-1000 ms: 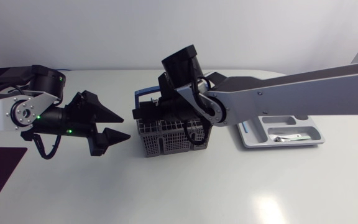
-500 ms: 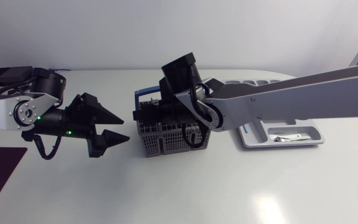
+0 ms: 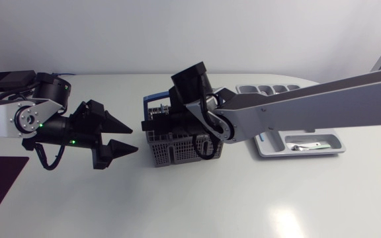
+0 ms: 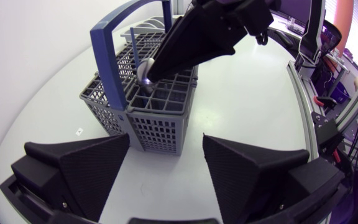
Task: Unload the cutlery basket into the drawer organizer.
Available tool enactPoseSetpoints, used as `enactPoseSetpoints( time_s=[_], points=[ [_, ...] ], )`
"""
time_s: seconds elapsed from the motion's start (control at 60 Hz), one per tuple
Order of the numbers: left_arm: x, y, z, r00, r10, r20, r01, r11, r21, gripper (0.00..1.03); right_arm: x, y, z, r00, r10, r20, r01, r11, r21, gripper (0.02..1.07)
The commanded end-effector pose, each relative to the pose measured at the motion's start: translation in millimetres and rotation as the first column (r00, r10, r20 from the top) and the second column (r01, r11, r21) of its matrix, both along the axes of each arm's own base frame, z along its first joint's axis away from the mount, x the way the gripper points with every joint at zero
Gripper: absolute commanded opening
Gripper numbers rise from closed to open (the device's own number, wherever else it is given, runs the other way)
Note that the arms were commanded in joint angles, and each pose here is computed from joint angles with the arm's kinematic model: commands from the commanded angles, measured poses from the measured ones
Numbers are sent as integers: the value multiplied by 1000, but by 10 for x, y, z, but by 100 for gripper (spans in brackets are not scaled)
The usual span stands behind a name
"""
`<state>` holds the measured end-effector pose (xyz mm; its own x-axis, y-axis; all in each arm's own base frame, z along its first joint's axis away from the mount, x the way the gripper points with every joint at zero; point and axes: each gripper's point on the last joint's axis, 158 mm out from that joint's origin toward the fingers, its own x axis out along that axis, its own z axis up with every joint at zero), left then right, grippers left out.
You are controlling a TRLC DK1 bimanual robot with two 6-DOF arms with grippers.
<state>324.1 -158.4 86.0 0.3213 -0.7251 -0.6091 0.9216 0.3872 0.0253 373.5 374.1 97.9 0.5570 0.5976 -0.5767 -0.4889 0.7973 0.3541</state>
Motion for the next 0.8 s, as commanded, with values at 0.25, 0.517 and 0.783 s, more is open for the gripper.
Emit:
enactPoseSetpoints(
  time_s=[0.25,0.517,0.783],
  points=[
    [33,19,4,1000,-17,14,17,1000,0,99,-47,-34,-196,999,-25,-36,25,1000,-3,36],
    [33,19,4,1000,-19,16,19,1000,1,99,-51,-48,-193,999,-26,-27,27,1000,6,29],
    [19,18,-9,1000,-20,12,20,1000,0,99,-43,-60,-138,1000,-28,-8,28,999,17,22]
  ],
)
